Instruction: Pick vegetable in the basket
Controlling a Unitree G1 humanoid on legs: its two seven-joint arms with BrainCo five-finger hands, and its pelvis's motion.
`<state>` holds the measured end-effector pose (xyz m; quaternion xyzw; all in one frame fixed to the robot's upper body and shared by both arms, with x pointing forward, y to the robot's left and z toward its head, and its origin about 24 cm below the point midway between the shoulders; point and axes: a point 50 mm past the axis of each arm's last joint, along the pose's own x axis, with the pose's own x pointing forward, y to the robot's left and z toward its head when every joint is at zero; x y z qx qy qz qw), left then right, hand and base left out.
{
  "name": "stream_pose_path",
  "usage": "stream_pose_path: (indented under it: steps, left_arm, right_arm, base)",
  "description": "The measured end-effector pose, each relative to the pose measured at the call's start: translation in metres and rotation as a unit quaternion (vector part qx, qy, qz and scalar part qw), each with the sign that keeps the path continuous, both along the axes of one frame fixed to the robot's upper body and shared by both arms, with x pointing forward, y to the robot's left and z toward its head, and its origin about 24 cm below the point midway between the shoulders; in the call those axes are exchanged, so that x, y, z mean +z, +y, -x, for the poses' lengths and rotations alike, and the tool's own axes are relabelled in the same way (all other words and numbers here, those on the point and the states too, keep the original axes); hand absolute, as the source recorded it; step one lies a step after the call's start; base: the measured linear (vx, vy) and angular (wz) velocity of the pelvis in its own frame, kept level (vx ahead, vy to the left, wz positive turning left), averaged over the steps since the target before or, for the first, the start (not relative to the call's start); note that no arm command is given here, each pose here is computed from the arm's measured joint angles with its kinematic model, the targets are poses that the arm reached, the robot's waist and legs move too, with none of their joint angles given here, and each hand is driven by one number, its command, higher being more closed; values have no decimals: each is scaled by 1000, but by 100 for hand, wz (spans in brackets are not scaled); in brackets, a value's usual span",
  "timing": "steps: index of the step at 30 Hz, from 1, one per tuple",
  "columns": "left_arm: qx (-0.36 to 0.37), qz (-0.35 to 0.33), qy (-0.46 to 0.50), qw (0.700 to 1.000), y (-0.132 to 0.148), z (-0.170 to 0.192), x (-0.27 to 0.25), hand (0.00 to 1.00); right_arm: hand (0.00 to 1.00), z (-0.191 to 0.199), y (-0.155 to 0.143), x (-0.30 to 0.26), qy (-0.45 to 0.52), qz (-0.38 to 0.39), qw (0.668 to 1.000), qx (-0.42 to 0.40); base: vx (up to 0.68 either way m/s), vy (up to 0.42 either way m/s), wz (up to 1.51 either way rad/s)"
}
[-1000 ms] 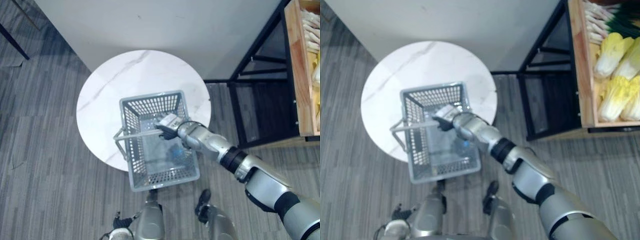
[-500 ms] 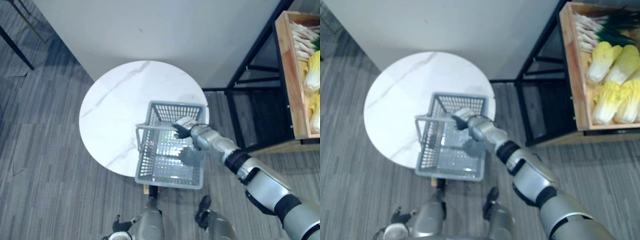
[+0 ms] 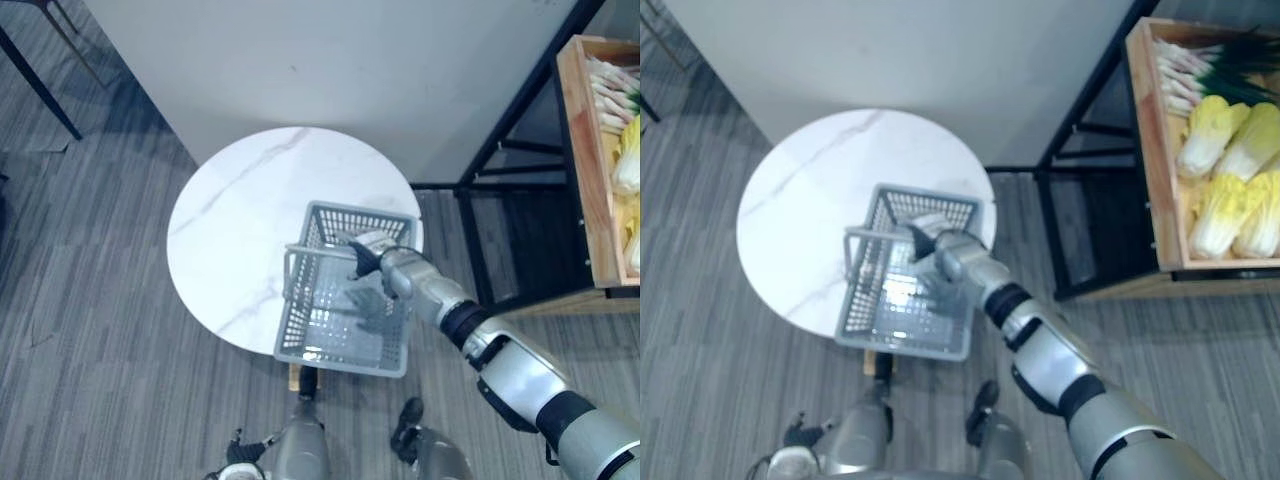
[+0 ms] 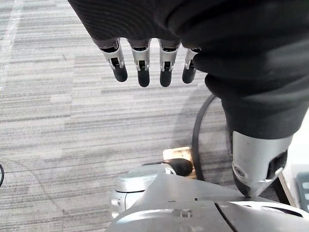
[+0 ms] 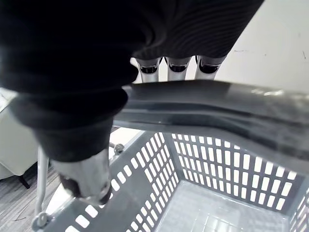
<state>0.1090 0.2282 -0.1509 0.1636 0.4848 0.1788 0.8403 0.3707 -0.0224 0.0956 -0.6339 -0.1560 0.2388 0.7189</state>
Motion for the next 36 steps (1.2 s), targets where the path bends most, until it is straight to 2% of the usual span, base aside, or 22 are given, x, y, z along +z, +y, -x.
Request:
stream_pose_path:
  steps: [5,6,10,12,13,14,15,16,17,18,22,26,31,36]
  left_arm:
    - [3,2,3,1000,5,2,0,0]
    - [5,2,4,1000,5,3,0,0]
    - [6,3,6,1000,6,4,0,0]
    - [-16,1,7,1000,2,-5,1,0]
    - [-24,7,19,999,5,2,-1,0]
    - [-17,20,24,999,10,13,-2,0]
    - [3,25,26,999,13,23,-4,0]
    - [43,31,31,998,15,34,-5,0]
    - [43,28,39,998,16,33,-6,0]
    - [20,15,33,999,18,28,-3,0]
    - [20,15,16,1000,10,15,-2,0]
    - [38,21,24,999,5,24,-5,0]
    - [17,20,4,1000,0,5,-1,0]
    - [11,20,2,1000,-1,2,-1,0]
  right_arm:
    - [0,2,7,1,10,-2,1000,8]
    - [100,2,7,1,11,-2,1000,9]
    - [100,3,12,0,19,-1,1000,10]
    - [100,2,3,-9,44,-14,999,-15]
    - [100,12,-17,-39,101,-115,986,-71]
    - [100,37,-35,-76,130,-162,972,-109]
    - [100,41,-35,-76,134,-173,971,-97]
    - [100,39,-30,-75,138,-115,981,-74]
    - [100,35,-23,-77,126,-18,991,-39]
    - [100,29,-14,-78,142,-5,989,-52]
    - [100,15,-13,-57,115,-50,989,-81]
    - [100,15,-15,-60,110,-48,988,-93]
    - [100,17,-12,-63,115,-50,987,-96]
    - [100,18,-9,-62,113,-52,988,-93]
  base:
    - [0,0,-3]
    - [11,-4,-4]
    - [21,-9,-6]
    - [-3,-8,-7]
    - [19,13,9]
    - [54,30,6]
    - [71,56,-26]
    - [17,27,-51]
    - [-50,-3,-31]
    - [-54,-32,9]
    - [41,-29,46]
    - [97,21,26]
    - [45,13,-3]
    - [7,-4,-5]
